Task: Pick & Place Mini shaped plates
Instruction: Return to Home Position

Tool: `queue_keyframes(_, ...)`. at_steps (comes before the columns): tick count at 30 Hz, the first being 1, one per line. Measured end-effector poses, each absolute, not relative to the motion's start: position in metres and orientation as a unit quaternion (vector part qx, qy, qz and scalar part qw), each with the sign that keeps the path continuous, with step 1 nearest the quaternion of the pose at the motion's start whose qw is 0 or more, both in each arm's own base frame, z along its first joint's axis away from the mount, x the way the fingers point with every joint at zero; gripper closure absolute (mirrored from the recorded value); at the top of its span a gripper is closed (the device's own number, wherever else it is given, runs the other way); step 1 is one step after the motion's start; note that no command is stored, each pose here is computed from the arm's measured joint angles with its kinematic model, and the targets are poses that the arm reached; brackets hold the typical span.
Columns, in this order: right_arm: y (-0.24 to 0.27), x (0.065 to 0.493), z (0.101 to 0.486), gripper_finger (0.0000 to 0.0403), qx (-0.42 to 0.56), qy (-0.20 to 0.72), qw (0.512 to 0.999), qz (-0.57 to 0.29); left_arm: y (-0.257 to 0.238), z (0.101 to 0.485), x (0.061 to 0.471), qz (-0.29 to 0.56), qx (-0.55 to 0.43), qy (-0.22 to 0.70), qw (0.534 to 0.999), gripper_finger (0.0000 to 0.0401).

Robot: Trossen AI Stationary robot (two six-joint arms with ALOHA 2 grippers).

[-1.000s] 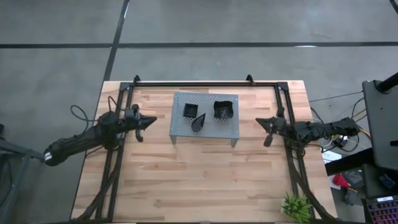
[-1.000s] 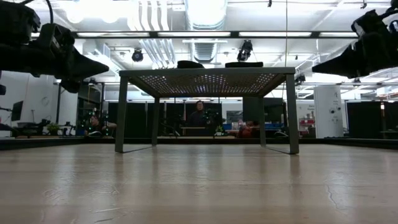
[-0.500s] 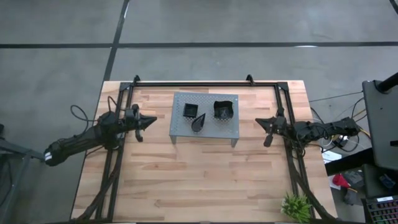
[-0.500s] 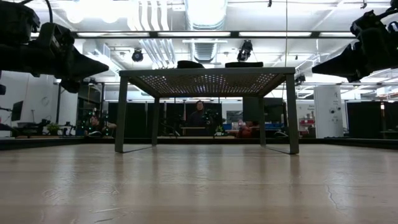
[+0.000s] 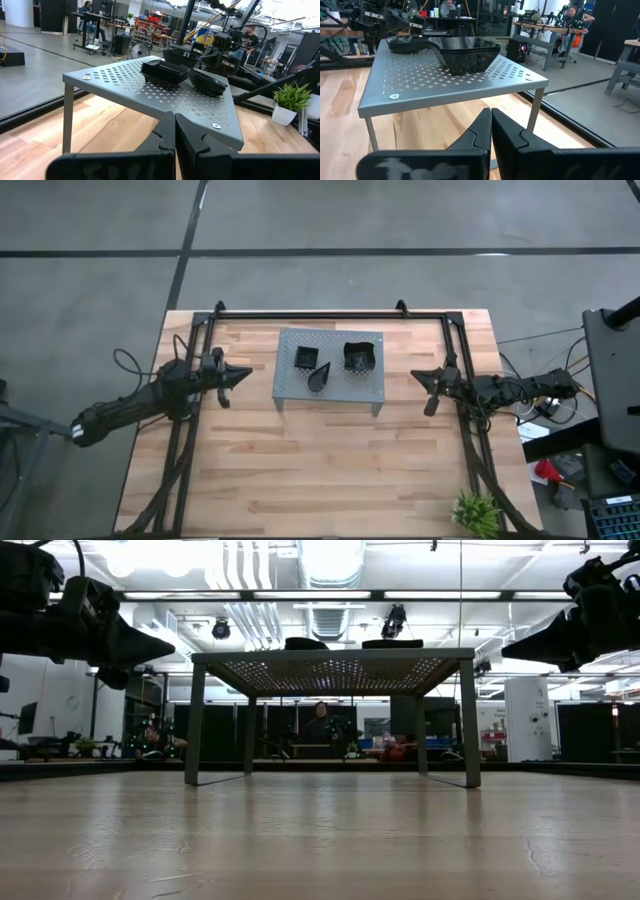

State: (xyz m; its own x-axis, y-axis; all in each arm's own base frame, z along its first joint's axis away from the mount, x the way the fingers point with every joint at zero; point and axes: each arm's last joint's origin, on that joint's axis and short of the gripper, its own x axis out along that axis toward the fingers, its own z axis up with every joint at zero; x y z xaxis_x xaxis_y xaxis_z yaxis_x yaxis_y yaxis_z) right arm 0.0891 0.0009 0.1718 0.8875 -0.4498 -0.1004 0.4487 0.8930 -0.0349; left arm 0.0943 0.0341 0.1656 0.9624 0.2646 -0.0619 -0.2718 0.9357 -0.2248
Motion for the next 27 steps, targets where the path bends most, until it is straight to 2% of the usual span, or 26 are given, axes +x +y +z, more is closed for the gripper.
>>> queue_keyframes(27,0.0009,0.0891,0.1718,0.0394,-0.001,0.052,0.971,-0.231,0.0340,0.1655,0.0943,0.136,-0.116,0.016,0.984,0.0401)
